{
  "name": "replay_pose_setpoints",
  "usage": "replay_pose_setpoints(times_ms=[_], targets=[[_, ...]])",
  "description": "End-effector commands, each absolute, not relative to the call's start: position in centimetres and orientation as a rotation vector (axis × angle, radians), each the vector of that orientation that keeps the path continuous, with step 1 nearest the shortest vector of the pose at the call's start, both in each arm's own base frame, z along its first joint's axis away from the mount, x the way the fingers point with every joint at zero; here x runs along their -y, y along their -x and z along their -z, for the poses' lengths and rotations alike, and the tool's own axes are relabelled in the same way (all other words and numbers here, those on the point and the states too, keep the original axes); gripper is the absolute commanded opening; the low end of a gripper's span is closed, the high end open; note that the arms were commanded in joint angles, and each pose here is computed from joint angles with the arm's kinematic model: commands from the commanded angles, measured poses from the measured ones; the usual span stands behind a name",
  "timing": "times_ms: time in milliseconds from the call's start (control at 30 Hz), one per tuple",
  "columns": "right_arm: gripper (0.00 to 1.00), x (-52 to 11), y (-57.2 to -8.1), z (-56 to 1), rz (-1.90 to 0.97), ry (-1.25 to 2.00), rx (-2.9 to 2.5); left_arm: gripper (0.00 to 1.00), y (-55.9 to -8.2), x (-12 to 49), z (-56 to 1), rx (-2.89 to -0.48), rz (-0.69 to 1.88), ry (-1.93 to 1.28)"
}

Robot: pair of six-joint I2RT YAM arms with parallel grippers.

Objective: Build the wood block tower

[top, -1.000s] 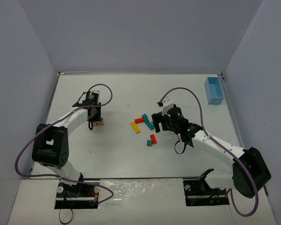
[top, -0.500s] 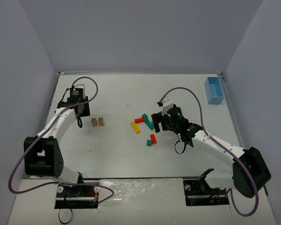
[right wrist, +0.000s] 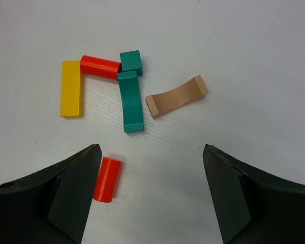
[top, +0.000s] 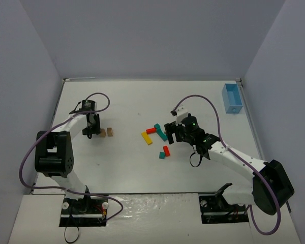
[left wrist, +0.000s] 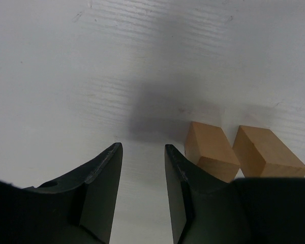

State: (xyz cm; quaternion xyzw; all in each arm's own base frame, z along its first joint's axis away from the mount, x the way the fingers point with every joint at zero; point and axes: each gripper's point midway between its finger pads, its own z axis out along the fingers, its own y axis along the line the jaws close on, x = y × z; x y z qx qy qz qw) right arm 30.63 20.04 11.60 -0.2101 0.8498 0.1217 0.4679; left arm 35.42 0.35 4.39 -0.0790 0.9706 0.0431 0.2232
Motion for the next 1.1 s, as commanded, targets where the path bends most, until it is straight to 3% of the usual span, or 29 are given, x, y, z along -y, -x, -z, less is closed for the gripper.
replay_pose_setpoints(times_ms=[0,1067], targets=[[0.79,-20.6,-31.7,-13.5,-0.335,0.479,-2.009,0.35,-37.2,-0.1,-6.4,-2.61,-0.079,0.23],[0.79,-20.6,-31.7,-13.0,-0.328,0.487,-2.02,0.35,-39.0,0.5,-6.3,-2.57,0.025,0.112]])
